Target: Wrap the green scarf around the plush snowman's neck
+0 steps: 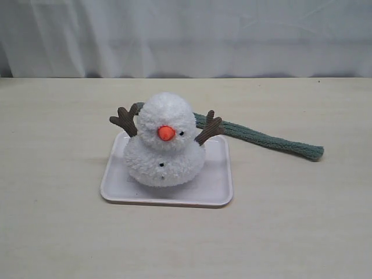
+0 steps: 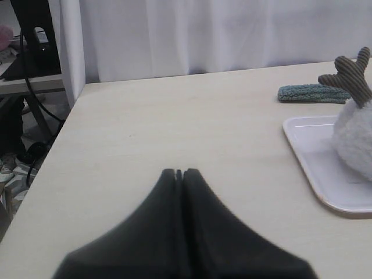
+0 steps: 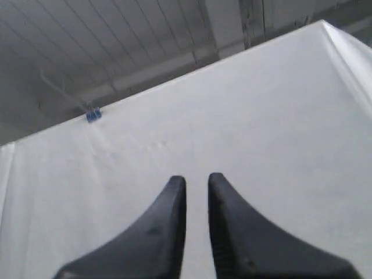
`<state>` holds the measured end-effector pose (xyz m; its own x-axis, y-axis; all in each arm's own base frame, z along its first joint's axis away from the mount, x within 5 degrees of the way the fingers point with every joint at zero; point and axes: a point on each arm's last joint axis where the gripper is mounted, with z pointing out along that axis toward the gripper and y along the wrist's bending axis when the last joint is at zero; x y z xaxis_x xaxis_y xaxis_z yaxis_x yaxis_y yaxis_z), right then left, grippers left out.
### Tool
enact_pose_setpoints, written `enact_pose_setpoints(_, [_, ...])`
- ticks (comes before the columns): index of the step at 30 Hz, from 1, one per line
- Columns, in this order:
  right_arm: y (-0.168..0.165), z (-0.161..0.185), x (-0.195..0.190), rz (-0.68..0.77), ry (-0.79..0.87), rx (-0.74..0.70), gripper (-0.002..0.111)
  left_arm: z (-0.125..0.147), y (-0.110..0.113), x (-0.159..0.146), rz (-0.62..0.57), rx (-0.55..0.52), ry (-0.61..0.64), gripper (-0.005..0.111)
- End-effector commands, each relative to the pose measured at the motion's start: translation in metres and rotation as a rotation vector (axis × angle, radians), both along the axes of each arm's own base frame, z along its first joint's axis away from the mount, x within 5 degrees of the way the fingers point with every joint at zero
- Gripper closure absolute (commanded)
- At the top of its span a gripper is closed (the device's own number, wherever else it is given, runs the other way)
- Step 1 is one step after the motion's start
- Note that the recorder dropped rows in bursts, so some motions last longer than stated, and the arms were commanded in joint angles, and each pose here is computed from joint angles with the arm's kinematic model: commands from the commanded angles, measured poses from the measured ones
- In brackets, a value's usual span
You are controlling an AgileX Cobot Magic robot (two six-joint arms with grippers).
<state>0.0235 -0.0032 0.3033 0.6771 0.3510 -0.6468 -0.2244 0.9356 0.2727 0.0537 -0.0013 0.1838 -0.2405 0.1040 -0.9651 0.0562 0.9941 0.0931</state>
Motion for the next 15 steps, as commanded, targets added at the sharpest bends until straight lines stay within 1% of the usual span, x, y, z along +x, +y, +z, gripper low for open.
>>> enact_pose_setpoints(1, [0.004,0.032,0.019,-0.031,0.274,-0.105,0.063,0.000,0.000,0.000,-0.007,-0.005,-0.011,0.107])
enact_pose_setpoints(2, [0.003,0.044,0.027,-0.032,0.317,-0.107,0.046,0.000,0.000,0.000,-0.007,-0.005,-0.011,0.107])
enact_pose_setpoints(4, [0.003,0.056,0.038,-0.037,0.367,-0.118,0.032,0.000,0.000,0.000,-0.007,-0.005,-0.011,0.107])
enact_pose_setpoints(5, [0.003,0.061,0.045,-0.046,0.406,-0.139,0.028,0.000,0.000,0.000,-0.007,-0.005,-0.011,0.107])
enact_pose_setpoints(6, [0.003,0.064,0.054,-0.053,0.450,-0.156,0.025,0.000,0.000,0.000,-0.007,-0.005,-0.011,0.107])
enact_pose_setpoints(9, [0.002,0.074,0.079,-0.052,0.581,-0.158,0.026,0.000,0.000,0.000,-0.007,-0.005,-0.011,0.107])
enact_pose_setpoints(13, [0.001,0.088,0.117,-0.072,0.708,-0.211,0.026,0.000,0.000,0.000,-0.007,-0.005,-0.011,0.107])
enact_pose_setpoints(15, [0.000,0.092,0.148,-0.078,0.798,-0.228,0.028,0.000,0.000,0.000,-0.007,-0.005,-0.011,0.107])
